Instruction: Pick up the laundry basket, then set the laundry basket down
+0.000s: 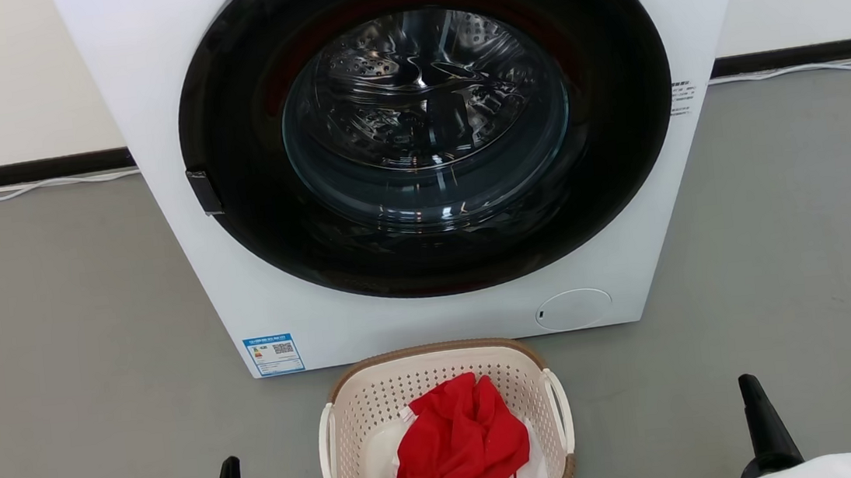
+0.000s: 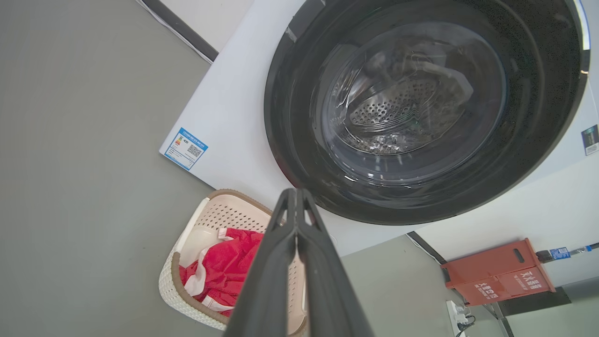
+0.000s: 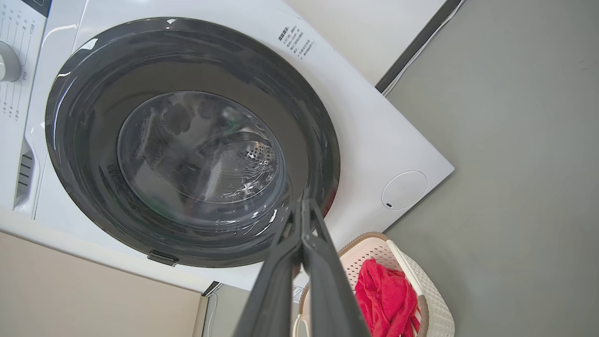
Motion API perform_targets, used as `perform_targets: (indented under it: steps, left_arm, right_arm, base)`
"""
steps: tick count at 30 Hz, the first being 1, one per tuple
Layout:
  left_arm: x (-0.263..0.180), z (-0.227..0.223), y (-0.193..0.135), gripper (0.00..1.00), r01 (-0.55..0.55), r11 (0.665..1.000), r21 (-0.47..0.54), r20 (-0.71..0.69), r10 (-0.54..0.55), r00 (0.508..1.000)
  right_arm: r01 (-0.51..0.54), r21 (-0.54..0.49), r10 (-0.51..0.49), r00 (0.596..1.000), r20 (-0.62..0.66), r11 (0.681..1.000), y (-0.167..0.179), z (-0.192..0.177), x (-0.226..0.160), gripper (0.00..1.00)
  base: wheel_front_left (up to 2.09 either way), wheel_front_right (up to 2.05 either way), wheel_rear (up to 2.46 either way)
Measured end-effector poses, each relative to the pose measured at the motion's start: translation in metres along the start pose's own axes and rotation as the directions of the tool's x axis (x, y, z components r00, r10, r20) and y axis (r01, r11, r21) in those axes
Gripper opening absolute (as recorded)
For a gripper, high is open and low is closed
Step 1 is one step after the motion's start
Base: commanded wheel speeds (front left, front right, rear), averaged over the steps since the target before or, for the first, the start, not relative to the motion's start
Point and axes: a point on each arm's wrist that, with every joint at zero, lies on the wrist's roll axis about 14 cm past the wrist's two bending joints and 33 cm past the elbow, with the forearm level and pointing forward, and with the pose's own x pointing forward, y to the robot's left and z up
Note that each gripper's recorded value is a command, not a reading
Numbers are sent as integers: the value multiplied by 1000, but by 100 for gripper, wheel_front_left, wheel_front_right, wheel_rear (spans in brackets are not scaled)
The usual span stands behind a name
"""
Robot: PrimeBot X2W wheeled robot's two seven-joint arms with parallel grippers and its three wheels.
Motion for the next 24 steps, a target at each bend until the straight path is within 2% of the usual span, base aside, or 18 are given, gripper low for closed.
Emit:
perform_targets:
  steps: [10,24]
  left_arm:
    - [8,2,-3,0,10,993,-119,-12,-11,1000]
    - [17,5,-8,0,28,956,-292,-28,-37,999]
  right_arm:
    - [1,108,-2,1000,6,994,2,6,6,0]
    - [7,261,-6,1000,-3,965,1,7,10,0]
  base:
    - [0,0,0]
    - [0,0,0]
